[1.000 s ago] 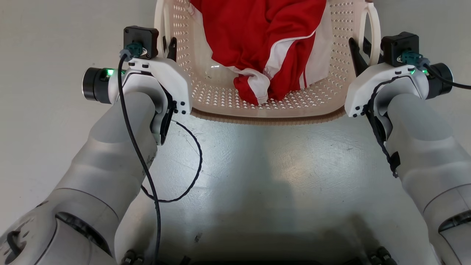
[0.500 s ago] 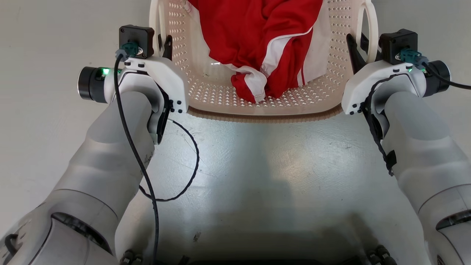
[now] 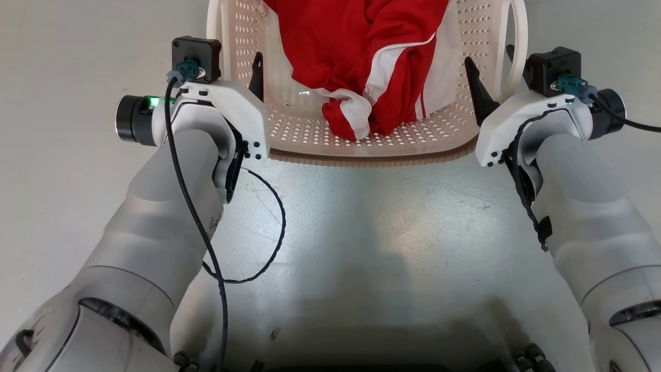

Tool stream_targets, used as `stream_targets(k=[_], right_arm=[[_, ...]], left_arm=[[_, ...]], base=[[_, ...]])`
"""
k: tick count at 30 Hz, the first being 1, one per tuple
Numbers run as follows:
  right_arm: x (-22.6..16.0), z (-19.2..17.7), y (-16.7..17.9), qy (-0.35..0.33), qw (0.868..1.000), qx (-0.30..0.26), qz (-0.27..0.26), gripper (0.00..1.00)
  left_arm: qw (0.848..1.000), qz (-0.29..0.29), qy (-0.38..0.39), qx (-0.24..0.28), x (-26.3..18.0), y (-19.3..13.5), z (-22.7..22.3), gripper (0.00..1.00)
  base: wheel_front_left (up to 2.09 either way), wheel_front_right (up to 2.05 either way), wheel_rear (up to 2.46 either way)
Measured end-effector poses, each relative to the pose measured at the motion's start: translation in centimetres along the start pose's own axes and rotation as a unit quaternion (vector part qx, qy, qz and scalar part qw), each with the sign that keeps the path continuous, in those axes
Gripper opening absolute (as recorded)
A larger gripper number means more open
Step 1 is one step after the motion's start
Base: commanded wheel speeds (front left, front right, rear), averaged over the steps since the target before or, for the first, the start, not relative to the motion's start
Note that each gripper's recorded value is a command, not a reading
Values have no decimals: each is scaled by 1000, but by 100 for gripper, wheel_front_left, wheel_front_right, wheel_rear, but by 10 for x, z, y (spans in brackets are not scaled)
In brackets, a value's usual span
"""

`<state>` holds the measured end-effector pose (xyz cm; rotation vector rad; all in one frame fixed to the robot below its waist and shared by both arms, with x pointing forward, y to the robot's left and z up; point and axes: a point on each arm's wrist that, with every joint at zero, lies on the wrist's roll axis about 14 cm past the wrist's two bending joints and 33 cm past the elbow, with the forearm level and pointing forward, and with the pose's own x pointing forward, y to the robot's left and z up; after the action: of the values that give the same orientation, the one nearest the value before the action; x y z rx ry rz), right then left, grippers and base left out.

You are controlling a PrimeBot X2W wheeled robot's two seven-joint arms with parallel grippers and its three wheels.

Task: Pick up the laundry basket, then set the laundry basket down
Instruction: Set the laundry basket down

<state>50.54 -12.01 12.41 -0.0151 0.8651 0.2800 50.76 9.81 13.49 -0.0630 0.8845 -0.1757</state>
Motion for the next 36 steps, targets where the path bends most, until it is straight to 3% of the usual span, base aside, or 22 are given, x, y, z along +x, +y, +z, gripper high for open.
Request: stream_targets(k=[20,29,36], right_arm=[[-37,51,1,-73,997,28,-10,100],[-76,87,-7,-123,991,29,-29,100],[-127,121,-18,-181,982,9,-54,100]], left_arm=[[999,16,-39,-3,-34,3,36,100],[996,-2,-88,-10,-67,-7,66,100],[987,-17,-157,-14,-113,-18,101,100]], base=[[0,0,0],[0,0,0],[0,0,0]])
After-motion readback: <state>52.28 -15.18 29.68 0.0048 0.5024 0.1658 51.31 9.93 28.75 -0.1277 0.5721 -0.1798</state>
